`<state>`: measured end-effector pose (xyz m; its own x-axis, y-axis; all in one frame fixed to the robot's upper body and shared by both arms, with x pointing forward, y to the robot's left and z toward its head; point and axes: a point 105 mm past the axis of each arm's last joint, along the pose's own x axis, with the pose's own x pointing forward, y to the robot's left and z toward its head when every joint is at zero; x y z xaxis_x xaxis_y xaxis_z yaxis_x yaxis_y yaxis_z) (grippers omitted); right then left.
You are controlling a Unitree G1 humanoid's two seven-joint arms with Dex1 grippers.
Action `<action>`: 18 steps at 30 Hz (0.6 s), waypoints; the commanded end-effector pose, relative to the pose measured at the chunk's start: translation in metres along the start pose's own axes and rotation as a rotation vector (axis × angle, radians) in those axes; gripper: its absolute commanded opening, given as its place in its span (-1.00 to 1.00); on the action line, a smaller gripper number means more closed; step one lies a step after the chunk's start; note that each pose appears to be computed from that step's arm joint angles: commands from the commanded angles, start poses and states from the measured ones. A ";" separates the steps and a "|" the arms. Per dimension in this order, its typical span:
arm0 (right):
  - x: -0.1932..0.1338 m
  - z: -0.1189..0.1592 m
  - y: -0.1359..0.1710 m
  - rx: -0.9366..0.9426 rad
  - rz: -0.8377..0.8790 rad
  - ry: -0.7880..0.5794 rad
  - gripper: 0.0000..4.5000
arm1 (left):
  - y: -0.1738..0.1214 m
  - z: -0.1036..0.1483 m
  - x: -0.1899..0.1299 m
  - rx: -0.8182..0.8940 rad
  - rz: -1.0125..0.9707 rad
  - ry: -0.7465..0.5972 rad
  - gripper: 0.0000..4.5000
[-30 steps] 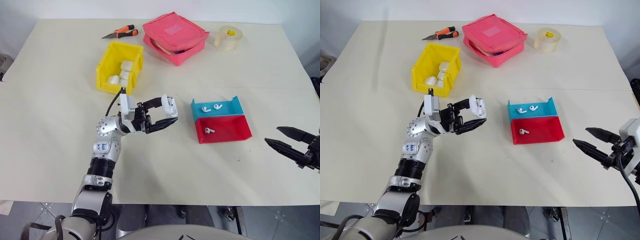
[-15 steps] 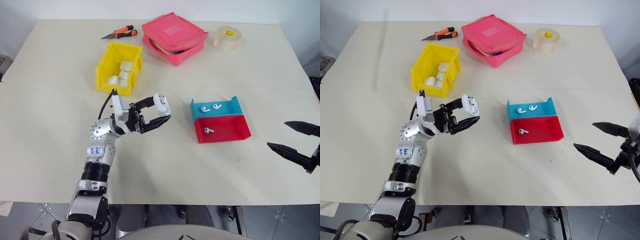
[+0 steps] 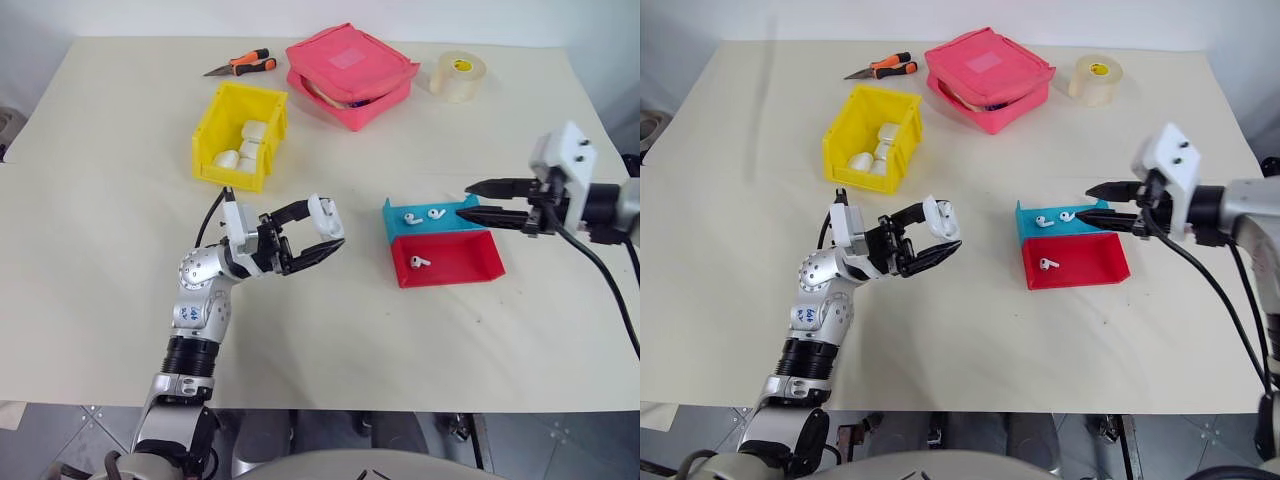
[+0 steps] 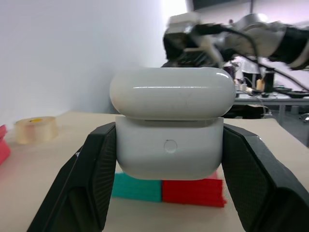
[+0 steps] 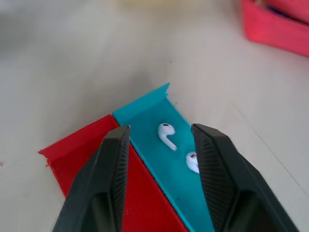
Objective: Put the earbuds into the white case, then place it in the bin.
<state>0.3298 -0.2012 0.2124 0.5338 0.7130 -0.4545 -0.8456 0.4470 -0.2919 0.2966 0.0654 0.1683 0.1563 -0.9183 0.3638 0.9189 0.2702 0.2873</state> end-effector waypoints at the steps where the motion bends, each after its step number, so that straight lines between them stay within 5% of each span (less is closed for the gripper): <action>1: 0.013 -0.003 -0.006 -0.043 0.037 0.092 -0.01 | -0.011 0.009 0.007 0.015 -0.045 -0.034 0.25; 7: 0.039 -0.016 -0.017 -0.035 0.073 0.257 -0.01 | -0.018 0.010 0.008 0.011 -0.056 -0.033 0.25; 18: 0.076 -0.008 -0.033 -0.022 0.072 0.338 -0.01 | -0.005 0.016 -0.006 0.029 -0.004 -0.002 0.25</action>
<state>0.3947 -0.1654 0.1718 0.4260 0.5327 -0.7313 -0.8901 0.3915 -0.2333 0.2877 0.0717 0.1677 0.1648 -0.9275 0.3356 0.9209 0.2666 0.2845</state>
